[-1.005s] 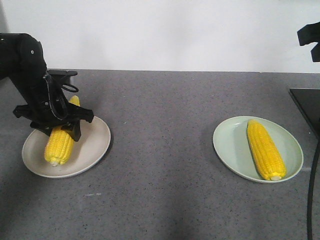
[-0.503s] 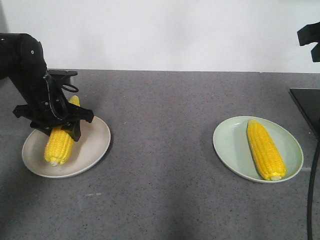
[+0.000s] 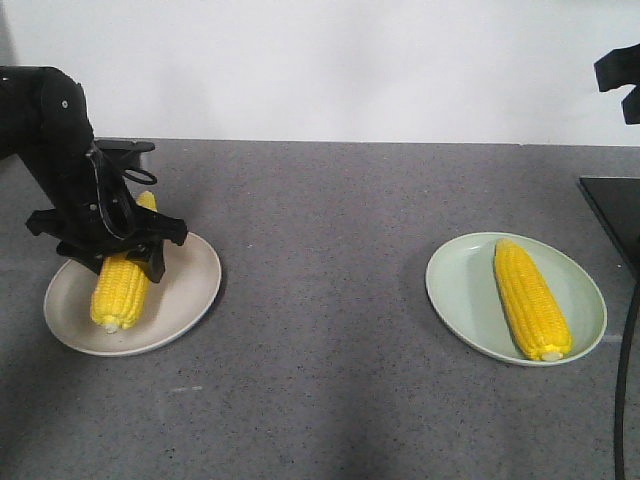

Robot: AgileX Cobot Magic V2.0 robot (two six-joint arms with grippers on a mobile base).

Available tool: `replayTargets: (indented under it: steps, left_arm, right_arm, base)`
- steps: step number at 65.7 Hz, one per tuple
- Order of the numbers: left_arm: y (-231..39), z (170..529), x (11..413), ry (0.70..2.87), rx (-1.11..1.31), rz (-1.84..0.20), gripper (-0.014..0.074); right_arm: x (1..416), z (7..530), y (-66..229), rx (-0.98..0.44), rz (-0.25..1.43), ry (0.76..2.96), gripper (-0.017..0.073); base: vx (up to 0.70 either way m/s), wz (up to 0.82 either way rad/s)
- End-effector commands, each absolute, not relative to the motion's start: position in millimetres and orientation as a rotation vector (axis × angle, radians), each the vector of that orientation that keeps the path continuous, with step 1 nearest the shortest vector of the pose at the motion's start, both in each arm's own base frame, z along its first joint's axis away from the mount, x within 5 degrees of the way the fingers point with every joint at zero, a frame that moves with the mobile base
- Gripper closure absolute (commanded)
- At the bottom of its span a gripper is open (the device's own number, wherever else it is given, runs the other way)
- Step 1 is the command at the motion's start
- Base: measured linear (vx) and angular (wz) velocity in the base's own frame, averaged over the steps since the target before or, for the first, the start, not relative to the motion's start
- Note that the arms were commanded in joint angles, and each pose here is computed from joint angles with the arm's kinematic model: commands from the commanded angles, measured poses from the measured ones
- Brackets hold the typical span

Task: Distribute corn equally
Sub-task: 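Open the left gripper and raise it away from the cob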

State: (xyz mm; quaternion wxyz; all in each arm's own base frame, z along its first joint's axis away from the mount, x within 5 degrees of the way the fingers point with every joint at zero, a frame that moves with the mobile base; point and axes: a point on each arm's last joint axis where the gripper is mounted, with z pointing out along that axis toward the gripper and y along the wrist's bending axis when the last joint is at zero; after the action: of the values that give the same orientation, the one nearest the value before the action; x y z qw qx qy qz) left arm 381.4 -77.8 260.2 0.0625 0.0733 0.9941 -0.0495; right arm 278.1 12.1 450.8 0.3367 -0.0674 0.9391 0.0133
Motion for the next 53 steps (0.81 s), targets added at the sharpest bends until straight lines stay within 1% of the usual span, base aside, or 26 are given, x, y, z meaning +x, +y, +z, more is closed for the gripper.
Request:
replayTargets:
  steps: [1, 15, 34, 41, 48, 53]
  left_arm:
    - [-78, 285, 376, 2.943, 0.201, -0.171, 0.0099]
    - [-78, 285, 376, 2.943, 0.201, -0.171, 0.0067]
    - [-77, 290, 376, 2.925, 0.205, -0.171, 0.0070]
    - [-77, 308, 376, 2.866, 0.206, -0.178, 0.0070]
    - [-77, 338, 374, 2.772, 0.206, -0.187, 0.0071]
    - [-76, 359, 369, 2.707, 0.205, -0.193, 0.0090]
  right_arm:
    - [270, 469, 12, -0.169, 0.033, 2.351, 0.0568]
    - [270, 469, 12, -0.169, 0.033, 2.351, 0.0568]
    - [270, 469, 12, -0.169, 0.033, 2.352, 0.0568]
    - [270, 469, 12, -0.169, 0.033, 2.352, 0.0568]
    - [270, 469, 12, -0.169, 0.033, 2.352, 0.0568]
    - [270, 469, 12, -0.169, 0.033, 2.352, 0.0568]
  base:
    - [0.00, 0.00]
    - [0.00, 0.00]
    - [0.00, 0.00]
    - [0.00, 0.00]
    - [0.00, 0.00]
    - [0.00, 0.00]
